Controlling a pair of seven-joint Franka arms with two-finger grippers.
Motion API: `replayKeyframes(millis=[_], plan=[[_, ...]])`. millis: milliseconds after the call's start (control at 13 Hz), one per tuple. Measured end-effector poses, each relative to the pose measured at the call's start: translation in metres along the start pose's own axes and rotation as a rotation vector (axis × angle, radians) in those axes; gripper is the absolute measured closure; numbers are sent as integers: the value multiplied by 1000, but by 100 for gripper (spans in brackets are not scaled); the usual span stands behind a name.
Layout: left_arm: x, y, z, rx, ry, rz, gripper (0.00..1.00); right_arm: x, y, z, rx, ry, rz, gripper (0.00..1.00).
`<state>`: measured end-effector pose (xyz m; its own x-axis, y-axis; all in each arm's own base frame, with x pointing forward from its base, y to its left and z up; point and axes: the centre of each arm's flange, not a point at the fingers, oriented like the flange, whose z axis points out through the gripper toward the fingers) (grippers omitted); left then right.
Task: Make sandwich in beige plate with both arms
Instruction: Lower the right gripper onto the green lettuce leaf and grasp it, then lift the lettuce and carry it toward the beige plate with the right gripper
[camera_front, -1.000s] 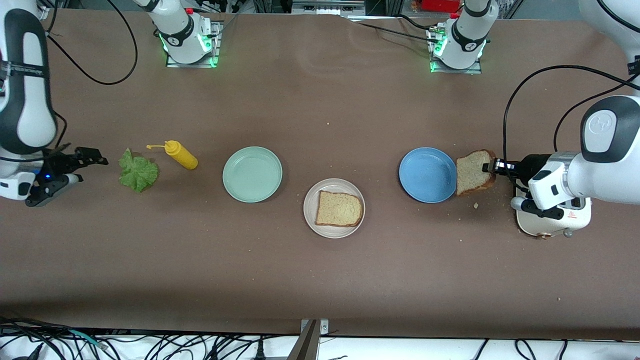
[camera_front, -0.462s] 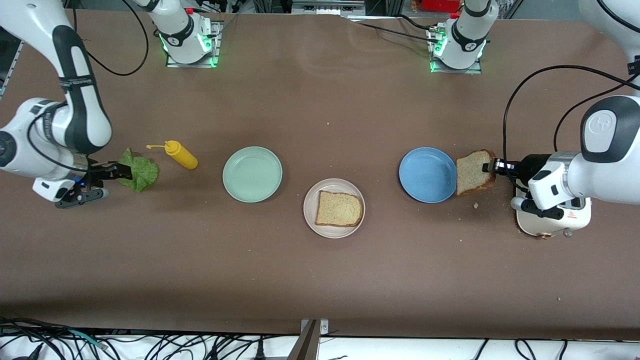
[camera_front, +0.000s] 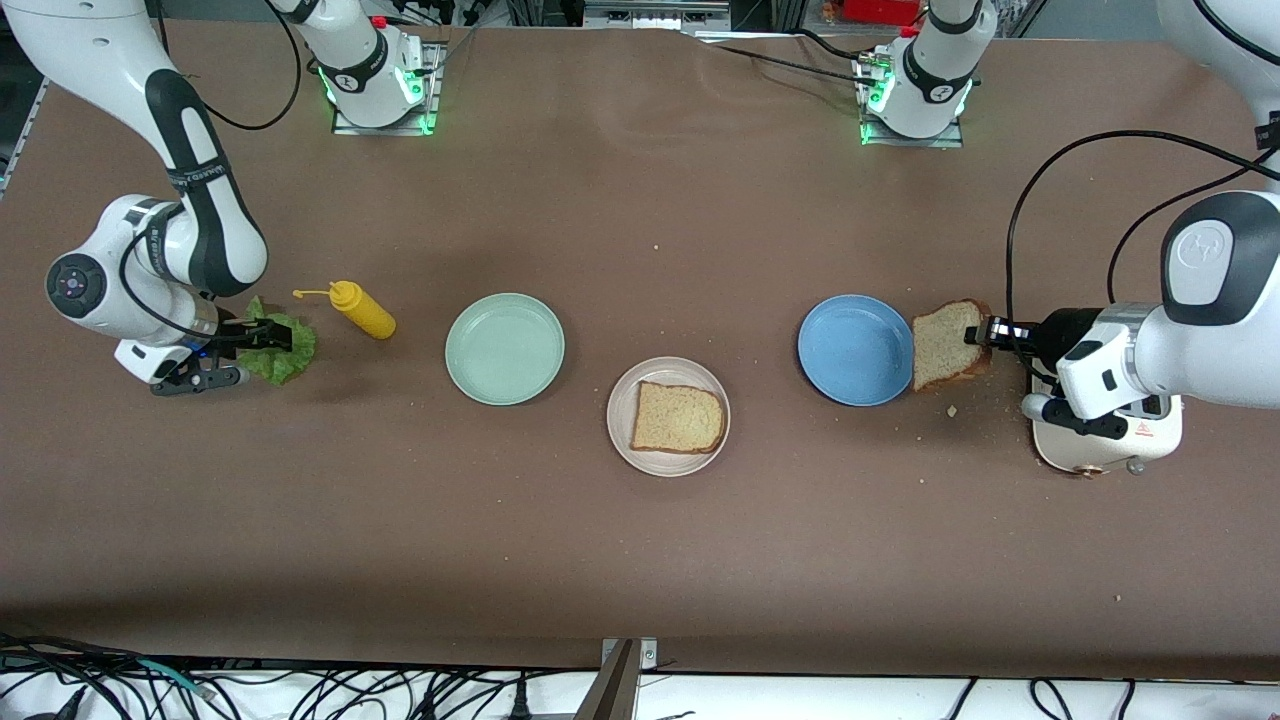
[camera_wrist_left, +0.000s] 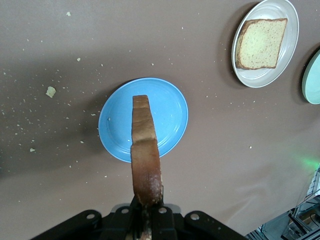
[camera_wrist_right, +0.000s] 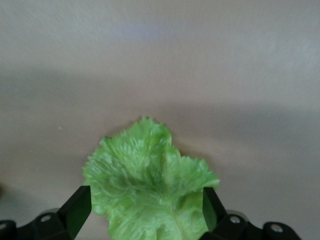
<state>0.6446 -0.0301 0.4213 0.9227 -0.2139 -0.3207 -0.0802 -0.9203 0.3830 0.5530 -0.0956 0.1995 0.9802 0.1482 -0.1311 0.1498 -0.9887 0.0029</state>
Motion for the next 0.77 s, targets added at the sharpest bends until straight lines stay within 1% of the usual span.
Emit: replayKeyframes(millis=[77,154,231,308,385,462,615,692,769], plan=[[0,0,0,0,0,0,92,-2,0,6,0,-8,11,1],[0,0,0,0,0,0,92,-3,2,9,0,-10,17,10],[0,0,0,0,0,0,92,-3,4,11,-5,-2,20,10],[0,0,0,0,0,0,92,-2,5,13,-10,6,21,18],[0,0,0,0,0,0,92,-2,6,15,-12,6,22,29],[0,0,0,0,0,0,92,-2,6,17,-13,6,22,43],[0,0,0,0,0,0,92,-2,7,18,-13,6,22,66],[0,0,0,0,0,0,92,-2,7,17,-14,9,21,77],[0,0,0,0,0,0,92,0,7,14,-17,16,18,85]])
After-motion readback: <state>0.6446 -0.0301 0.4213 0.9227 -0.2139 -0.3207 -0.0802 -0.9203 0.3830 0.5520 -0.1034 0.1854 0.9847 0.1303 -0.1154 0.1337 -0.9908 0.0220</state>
